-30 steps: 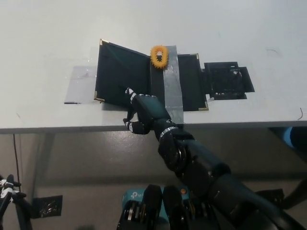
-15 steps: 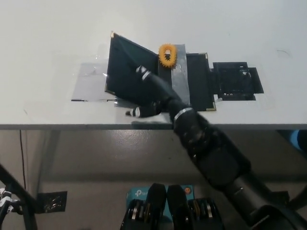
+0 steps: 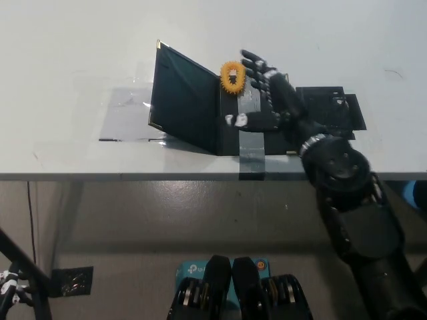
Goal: The robot uses its right hand to push the cover of the diary kept in the middle of the desk towards the left to open it
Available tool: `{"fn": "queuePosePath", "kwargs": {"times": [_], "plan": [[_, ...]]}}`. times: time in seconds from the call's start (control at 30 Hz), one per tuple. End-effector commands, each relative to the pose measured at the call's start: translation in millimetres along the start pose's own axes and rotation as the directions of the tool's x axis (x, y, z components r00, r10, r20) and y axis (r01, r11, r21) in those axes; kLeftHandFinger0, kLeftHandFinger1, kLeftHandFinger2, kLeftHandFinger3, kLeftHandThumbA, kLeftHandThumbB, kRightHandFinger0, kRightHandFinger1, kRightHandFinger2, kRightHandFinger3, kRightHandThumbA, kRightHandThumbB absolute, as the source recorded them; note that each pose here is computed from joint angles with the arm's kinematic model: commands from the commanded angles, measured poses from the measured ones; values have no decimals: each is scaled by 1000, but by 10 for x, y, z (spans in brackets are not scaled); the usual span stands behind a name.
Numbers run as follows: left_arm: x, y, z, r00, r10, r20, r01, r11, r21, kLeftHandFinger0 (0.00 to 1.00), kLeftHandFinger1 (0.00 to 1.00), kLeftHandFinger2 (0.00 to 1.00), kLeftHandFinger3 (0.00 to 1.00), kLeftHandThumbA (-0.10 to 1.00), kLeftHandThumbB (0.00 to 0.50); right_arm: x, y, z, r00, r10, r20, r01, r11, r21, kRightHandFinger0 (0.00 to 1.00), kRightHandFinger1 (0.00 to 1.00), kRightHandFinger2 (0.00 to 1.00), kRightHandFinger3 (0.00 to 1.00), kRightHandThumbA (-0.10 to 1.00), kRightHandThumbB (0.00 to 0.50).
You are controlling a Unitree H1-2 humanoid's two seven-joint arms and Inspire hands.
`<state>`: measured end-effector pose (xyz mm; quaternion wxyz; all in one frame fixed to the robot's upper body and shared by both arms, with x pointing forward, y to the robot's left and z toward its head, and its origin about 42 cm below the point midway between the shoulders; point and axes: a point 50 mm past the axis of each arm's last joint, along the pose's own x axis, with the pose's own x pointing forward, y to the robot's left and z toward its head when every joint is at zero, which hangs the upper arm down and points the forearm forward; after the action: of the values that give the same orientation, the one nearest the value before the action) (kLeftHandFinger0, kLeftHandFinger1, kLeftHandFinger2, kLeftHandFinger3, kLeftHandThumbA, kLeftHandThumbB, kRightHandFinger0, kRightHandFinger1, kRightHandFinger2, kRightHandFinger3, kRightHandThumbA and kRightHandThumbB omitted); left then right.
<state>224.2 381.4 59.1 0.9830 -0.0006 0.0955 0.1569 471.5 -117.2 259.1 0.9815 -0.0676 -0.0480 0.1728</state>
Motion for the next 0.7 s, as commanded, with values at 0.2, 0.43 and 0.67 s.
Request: {"fn": "queuePosePath", "kwargs": {"times": [0.2, 0.43, 0.67], "plan": [[-91, 241, 99, 995, 61, 78, -61, 998, -4, 329, 388, 177, 361, 598, 500, -805, -710, 236, 979, -151, 135, 5, 684, 729, 1000, 1000, 1000, 1000, 1000, 337], [-117, 284, 34, 995, 81, 62, -79, 996, -28, 337, 402, 178, 354, 598, 500, -1373, -952, 110, 953, -259, 157, 36, 610, 792, 1000, 1000, 1000, 1000, 1000, 326], [-159, 348, -55, 994, 107, 28, -106, 993, -55, 307, 354, 155, 342, 577, 500, -1926, -1169, -109, 943, -297, 152, 73, 630, 773, 1000, 1000, 1000, 1000, 1000, 306]]}}
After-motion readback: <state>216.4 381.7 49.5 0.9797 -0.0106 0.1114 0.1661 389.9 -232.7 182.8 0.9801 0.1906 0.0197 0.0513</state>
